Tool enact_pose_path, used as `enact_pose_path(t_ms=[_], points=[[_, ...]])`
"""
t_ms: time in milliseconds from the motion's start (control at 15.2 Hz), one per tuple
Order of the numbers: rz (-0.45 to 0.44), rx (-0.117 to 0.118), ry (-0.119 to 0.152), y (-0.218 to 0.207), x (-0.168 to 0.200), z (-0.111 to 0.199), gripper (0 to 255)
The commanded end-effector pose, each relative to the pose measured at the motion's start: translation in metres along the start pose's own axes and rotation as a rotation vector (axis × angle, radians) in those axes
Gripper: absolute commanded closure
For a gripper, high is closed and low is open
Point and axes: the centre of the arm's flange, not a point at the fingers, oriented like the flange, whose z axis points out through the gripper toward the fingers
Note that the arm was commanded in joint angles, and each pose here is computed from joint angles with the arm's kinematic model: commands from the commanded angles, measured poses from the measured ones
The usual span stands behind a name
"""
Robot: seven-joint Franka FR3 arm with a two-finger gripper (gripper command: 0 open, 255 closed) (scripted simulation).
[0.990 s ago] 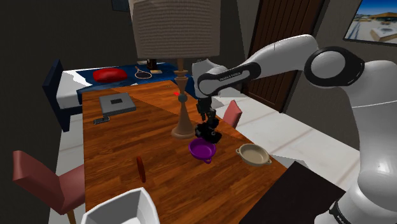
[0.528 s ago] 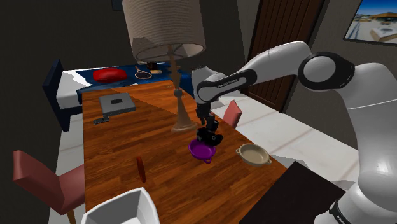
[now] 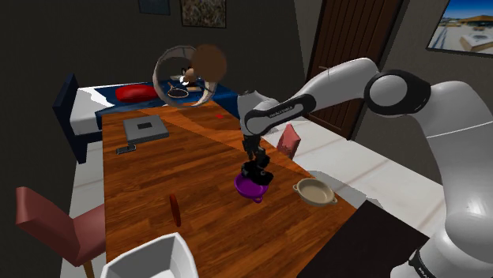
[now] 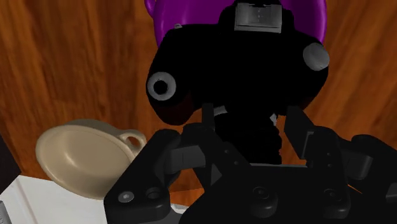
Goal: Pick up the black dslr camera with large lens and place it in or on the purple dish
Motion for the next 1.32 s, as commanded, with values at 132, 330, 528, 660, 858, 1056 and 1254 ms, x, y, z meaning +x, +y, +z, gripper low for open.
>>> enact_pose_path(t_ms=[132, 330, 528, 660, 858, 1056, 1254], points=[[-0.001, -0.014, 0.001, -0.001, -0.005, 0.031, 255], [-0.001, -0.014, 0.001, -0.001, -0.005, 0.031, 255], [-0.001, -0.014, 0.001, -0.001, -0.005, 0.031, 255], [-0.001, -0.014, 0.001, -0.001, -0.005, 0.031, 255], [-0.001, -0.014, 0.001, -0.001, -0.005, 0.027, 0], [-0.001, -0.014, 0.001, -0.001, -0.005, 0.031, 0], [-0.001, -0.014, 0.001, -0.001, -0.005, -0.009, 0]])
